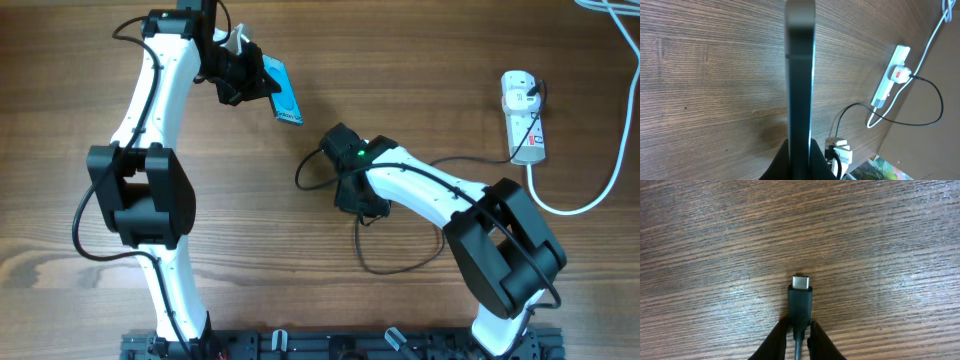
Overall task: Plug charger to phone and switch on socket
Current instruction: 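Close the right gripper on the USB-C plug, then lift the USB-C plug with the right gripper up to the phone's bottom edge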
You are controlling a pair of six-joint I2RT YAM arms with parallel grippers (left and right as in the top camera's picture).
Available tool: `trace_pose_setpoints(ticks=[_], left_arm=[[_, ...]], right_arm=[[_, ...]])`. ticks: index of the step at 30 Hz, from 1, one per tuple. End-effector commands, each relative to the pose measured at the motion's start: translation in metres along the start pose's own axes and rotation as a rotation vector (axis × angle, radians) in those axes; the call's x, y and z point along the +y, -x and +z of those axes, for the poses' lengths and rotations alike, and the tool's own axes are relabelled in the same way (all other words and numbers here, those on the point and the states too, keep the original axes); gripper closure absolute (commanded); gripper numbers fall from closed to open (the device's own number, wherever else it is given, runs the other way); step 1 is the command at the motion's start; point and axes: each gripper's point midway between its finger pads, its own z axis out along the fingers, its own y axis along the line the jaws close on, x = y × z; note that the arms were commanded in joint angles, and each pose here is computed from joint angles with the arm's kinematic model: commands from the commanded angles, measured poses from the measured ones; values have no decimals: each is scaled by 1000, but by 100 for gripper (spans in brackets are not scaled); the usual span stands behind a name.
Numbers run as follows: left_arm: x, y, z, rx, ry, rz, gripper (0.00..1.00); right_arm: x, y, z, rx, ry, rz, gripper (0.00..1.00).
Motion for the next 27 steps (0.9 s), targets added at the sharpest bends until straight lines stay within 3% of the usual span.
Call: trace_pose_setpoints(ticks=[1,10,14,17,19,27], left_arm=[[-12,-2,-12,-22,-23,47,96],[-13,-2,-12,-21,-25,48,96],[-36,-12,-14,26,-161,134,96],[-68,-28,-24,78,-373,271,96],[-88,-38,-30,93,-487,372,96],[-132,-76,-18,113,-496,589,96]], right_arm=[[-13,-4,17,32,-60,-1,89],[-8,-4,16,41,-42,-27,96],[7,1,0,35,19,-138,96],[16,3,-35,13,80,-225,96],[34,-5,-76,9,215,-363,96],[15,-37,-194,-171,405,-539,96]])
